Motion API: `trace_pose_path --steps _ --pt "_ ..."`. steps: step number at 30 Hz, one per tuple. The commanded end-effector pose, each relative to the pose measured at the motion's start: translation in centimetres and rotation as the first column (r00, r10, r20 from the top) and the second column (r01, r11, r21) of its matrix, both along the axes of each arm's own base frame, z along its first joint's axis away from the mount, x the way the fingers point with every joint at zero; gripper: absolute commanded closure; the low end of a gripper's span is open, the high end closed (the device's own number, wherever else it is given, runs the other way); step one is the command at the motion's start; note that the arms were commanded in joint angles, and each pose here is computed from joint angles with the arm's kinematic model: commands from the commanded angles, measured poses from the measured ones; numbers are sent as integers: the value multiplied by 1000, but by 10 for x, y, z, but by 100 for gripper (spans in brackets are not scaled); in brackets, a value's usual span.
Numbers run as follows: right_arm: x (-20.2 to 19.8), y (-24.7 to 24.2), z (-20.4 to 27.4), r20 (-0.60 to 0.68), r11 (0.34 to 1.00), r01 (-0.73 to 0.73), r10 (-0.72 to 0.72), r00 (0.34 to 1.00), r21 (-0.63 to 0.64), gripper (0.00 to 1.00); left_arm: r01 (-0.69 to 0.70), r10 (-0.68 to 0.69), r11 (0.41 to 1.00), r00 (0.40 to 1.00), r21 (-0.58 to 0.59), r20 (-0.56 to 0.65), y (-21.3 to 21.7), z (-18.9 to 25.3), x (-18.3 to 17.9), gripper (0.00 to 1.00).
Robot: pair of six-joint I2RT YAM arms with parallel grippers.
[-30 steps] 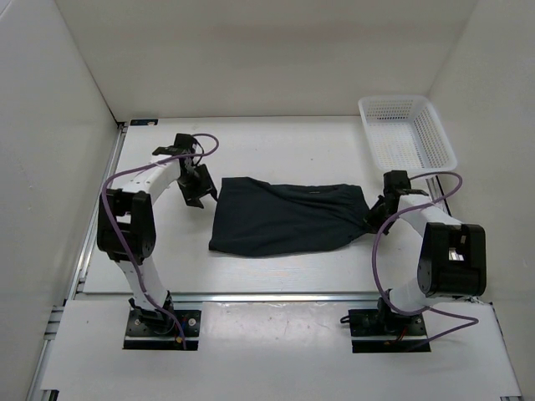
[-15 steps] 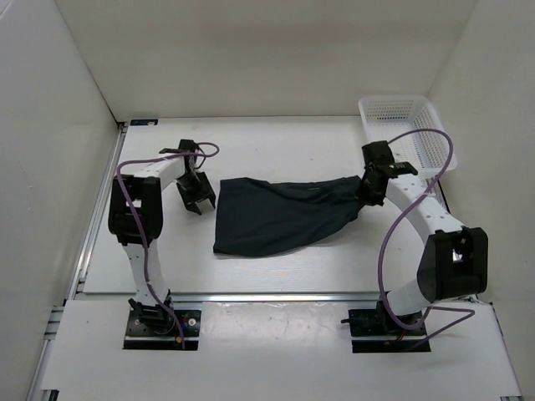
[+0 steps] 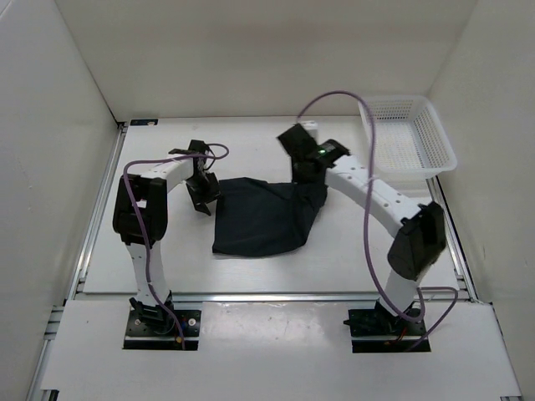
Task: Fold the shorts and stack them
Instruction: Fold the shorts
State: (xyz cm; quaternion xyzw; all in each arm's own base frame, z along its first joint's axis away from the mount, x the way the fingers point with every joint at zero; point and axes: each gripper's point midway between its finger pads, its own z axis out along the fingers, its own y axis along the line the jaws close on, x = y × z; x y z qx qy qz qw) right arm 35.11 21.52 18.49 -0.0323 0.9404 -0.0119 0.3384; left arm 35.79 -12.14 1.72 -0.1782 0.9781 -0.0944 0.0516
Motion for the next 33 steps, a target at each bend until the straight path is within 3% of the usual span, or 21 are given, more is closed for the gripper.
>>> trace_pose_path --steps 1,5,6,7,9,10,11,16,17,19,20,24,27,30,31,33 --pt "-15 69 30 80 986 -163 166 983 -43 100 -5 5 1000 1000 -4 2 0 -8 1 39" --pt "-41 156 17 71 925 -361 371 926 -114 100 -5 5 1000 1000 -9 23 0 -1 3 38" --pt "-53 183 33 109 906 -415 423 900 -85 97 -17 17 1000 999 -9 33 8 2 6 36" --pt "-58 193 25 93 890 -444 453 887 -106 85 -22 22 1000 999 -8 36 14 4 5 34" --pt "-72 208 33 113 860 -499 509 853 -104 45 -61 61 998 997 -6 49 36 17 4 27" --pt "-75 207 47 137 859 -506 511 849 -76 10 -82 82 997 995 -8 64 44 23 7 25" --pt "-78 206 53 148 857 -513 515 844 -57 5 -84 84 996 993 -7 79 51 31 7 23" --pt "-80 165 88 230 893 -447 423 876 61 2 -159 157 987 982 5 101 89 44 10 21" --pt "-76 143 62 177 913 -407 395 902 35 7 -173 171 985 980 13 103 95 47 9 21" --pt "-66 107 55 159 948 -308 293 943 82 14 -195 192 981 973 12 131 107 56 10 23" --pt "-69 87 24 84 961 -269 263 961 65 22 -195 192 981 971 11 143 107 60 11 26" --pt "-77 46 -23 -108 964 -153 179 978 217 25 -81 72 996 972 29 222 86 90 11 40" --pt "-78 35 -39 -188 946 -103 167 968 308 15 91 -96 995 972 34 216 41 94 5 40" --pt "-72 35 -50 -218 947 -85 158 963 308 11 205 -207 978 962 35 180 10 82 0 29" --pt "-73 37 -53 -232 946 -87 165 959 312 11 243 -244 970 956 24 162 -2 74 -1 20" --pt "-72 41 -56 -242 945 -97 178 954 313 9 281 -280 959 947 16 159 -13 70 3 11"
